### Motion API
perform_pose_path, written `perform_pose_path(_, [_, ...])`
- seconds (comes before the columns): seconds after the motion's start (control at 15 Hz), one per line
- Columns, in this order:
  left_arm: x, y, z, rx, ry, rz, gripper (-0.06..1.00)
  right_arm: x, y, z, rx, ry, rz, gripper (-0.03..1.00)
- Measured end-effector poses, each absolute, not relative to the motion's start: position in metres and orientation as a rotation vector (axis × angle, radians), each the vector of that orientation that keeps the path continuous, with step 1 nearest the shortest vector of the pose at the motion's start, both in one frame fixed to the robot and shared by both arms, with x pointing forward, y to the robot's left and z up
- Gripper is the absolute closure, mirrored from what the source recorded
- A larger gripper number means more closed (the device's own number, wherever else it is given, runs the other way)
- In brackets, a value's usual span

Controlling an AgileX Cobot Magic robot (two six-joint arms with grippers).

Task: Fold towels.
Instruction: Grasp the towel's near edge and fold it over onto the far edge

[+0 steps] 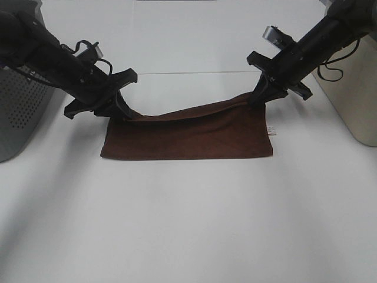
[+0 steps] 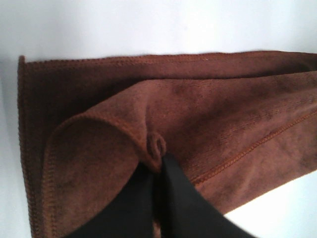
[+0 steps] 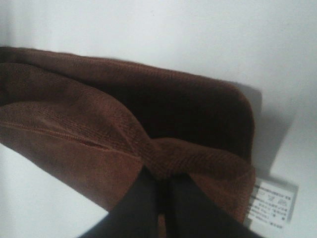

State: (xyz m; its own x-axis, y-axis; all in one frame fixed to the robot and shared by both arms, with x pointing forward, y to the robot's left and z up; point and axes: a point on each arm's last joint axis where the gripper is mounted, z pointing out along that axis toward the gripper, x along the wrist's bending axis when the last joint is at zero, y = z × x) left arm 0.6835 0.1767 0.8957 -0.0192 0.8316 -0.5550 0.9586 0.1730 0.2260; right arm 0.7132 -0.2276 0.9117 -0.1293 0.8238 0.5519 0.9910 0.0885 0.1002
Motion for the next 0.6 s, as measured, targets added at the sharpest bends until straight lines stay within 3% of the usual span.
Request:
perform_pose_path(0.13, [0.690, 0.177, 0.887, 1.676, 1.883, -0.262, 0.94, 0.716, -0.229, 0.901, -1.814, -2.017, -0.645, 0.97])
perform_pose_path(0.27, [0.695, 0.177, 0.883, 1.660, 1.890, -0.238, 0.91, 0.717, -0.229, 0.893, -1.828, -2.011, -0.643, 0.90])
perform_pose_path(0.4, [0.696, 0.177, 0.883, 1.643, 1.895, -0.241, 0.74, 0.717, -0.229, 0.889, -1.828, -2.006, -0.635, 0.67])
perform_pose_path(0.53, [0.695, 0.176, 0.884, 1.633, 1.897, -0.260, 0.47, 0.716, -0.227, 0.891, -1.816, -1.981, -0.643, 0.45])
perform_pose_path(0.6, [0.694, 0.175, 0.884, 1.636, 1.898, -0.279, 0.36, 0.715, -0.226, 0.891, -1.804, -1.972, -0.636, 0.39])
